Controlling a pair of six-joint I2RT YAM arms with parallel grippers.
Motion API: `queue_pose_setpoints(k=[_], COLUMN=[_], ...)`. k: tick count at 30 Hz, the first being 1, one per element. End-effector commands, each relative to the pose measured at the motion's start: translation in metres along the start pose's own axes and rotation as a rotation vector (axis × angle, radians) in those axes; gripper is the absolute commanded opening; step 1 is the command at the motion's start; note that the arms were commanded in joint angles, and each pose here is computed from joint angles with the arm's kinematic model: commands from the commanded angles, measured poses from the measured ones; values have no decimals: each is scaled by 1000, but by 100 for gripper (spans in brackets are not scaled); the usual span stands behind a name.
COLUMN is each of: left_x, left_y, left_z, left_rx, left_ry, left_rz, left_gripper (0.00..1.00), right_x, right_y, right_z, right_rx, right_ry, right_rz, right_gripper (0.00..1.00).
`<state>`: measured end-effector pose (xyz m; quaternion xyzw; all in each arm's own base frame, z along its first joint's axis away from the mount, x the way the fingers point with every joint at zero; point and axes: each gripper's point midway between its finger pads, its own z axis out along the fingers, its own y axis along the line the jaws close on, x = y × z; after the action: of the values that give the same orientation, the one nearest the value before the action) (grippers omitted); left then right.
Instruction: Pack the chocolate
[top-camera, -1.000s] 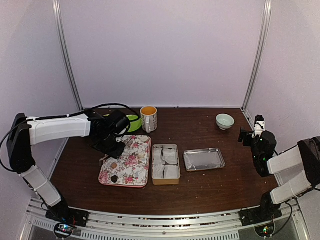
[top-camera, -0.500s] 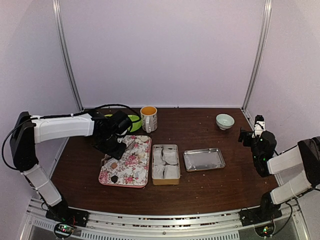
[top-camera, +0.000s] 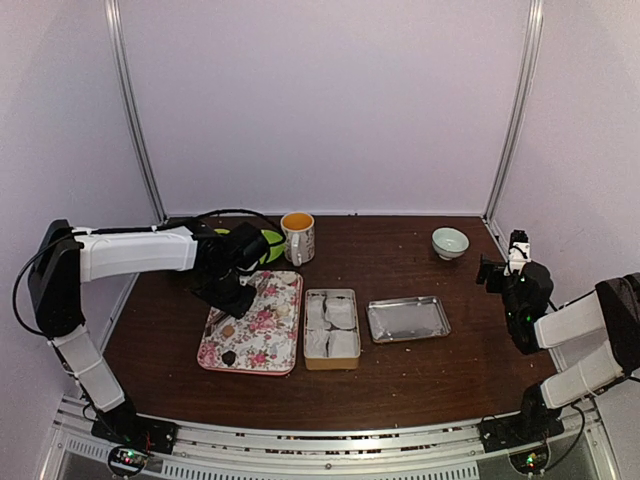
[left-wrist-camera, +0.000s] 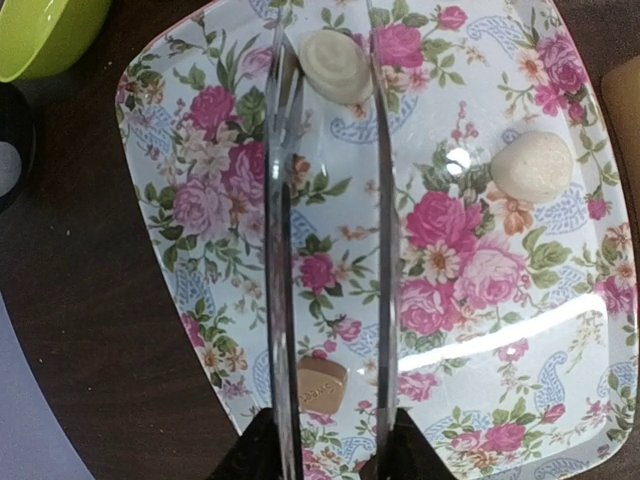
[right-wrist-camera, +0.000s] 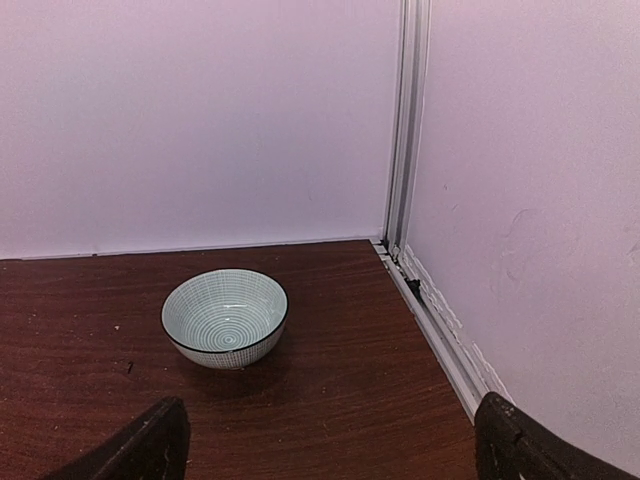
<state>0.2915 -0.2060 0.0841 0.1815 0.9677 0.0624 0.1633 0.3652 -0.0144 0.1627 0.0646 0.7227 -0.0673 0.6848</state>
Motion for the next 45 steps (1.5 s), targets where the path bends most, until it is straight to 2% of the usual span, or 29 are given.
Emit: queue_pose_setpoints(k=[1, 6, 19, 32, 37, 45], left_x=[-11, -16, -23, -18, -14, -21], left_y=[2, 9, 8, -44, -80, -102], left_z=[-8, -26, -66, -116, -137, -128], left_rx=[-19, -27, 60, 452, 694, 735], left_ry=[-31, -66, -137, -244, -278, -290], left_rz=[-18, -23, -34, 65, 125, 145], left_gripper=[33, 28, 28, 27, 26, 26], right_x=[-12, -12, -12, -12, -12, -12], right_y=[-3, -3, -3, -3, -3, -3], right_z=[3, 3, 3, 3, 3, 3], right_rx=[18, 18, 18, 18, 18, 18], right_ry=[-36, -35, -37, -35, -36, -36], right_rz=[17, 16, 16, 17, 17, 17], right_gripper=[100, 100, 100, 100, 100, 100])
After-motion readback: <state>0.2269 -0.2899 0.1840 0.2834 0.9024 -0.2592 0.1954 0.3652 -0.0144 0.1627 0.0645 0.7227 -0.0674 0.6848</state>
